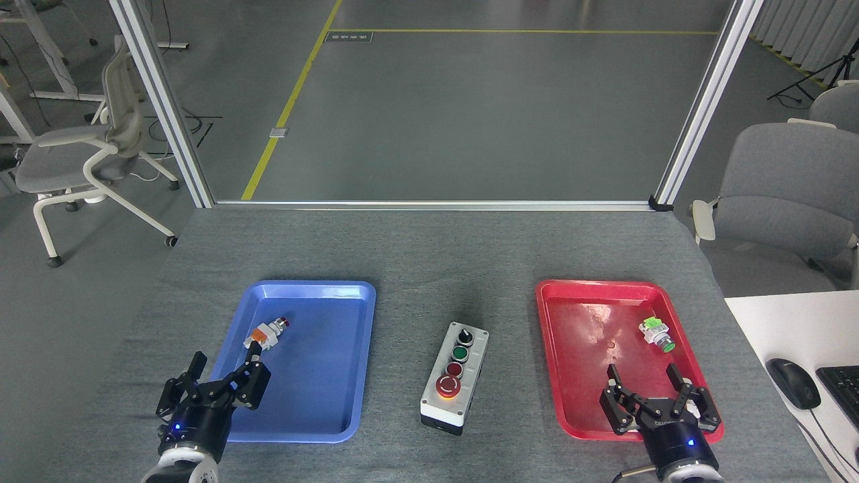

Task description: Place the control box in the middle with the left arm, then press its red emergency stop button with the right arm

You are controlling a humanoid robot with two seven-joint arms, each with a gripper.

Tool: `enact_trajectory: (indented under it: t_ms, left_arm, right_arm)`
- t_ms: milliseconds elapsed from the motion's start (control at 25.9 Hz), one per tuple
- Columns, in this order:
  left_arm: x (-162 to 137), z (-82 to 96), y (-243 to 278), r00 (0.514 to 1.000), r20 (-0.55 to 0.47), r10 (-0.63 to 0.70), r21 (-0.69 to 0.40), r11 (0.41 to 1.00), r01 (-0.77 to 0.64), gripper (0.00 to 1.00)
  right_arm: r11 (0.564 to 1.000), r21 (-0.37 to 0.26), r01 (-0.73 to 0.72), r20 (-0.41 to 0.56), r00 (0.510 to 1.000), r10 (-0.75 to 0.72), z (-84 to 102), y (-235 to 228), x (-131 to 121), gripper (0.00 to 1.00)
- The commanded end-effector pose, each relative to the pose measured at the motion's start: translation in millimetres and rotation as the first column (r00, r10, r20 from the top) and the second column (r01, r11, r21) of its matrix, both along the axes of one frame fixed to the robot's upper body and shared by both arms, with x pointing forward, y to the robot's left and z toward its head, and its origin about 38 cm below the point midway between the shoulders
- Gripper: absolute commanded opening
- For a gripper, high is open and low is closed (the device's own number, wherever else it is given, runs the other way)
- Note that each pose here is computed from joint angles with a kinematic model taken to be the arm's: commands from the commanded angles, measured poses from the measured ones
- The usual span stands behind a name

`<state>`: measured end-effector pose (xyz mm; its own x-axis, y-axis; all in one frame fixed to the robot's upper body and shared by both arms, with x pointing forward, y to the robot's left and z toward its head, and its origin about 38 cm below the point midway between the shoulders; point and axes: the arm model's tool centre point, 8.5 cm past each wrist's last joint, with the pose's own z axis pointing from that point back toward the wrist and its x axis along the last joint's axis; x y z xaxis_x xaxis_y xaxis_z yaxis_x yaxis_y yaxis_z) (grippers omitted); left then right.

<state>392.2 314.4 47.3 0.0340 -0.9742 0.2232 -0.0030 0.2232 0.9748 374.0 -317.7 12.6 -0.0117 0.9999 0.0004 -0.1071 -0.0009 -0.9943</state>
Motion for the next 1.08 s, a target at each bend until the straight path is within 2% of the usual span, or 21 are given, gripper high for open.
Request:
enact_trajectory:
  t_ms: [0, 193, 463, 695, 1042]
  left_arm:
    - [0, 0.1, 0, 1.0, 0.0, 0.0, 0.0, 1.0, 0.0, 0.99]
    - [0, -0.1, 0, 1.0, 0.0, 0.0, -0.001, 1.0, 0.0, 0.99]
    - [0, -0.1, 0, 1.0, 0.0, 0.0, -0.001, 1.0, 0.0, 0.99]
    - [0, 0.1, 0, 1.0, 0.0, 0.0, 0.0, 1.0, 0.0, 0.99]
    - [0, 0.0, 0, 1.0, 0.001, 0.001, -0.001, 1.0, -0.001, 0.99]
  right_arm:
    - [0.999, -0.008, 0.045, 0.01, 0.999, -0.045, 4.8, -16, -3, 0.97]
    - [0.996, -0.008, 0.084, 0.028, 0.996, -0.084, 9.8, -17, -2, 0.98]
    - [0.998, 0.005, 0.066, 0.038, 0.997, -0.066, 11.6, -8, 1, 0.98]
    - [1.0, 0.01, 0.002, 0.077, 0.997, -0.003, 20.3, 1, 5, 0.99]
    - [1.0, 0.021, 0.011, 0.103, 0.995, -0.013, 23.5, 7, 6, 0.99]
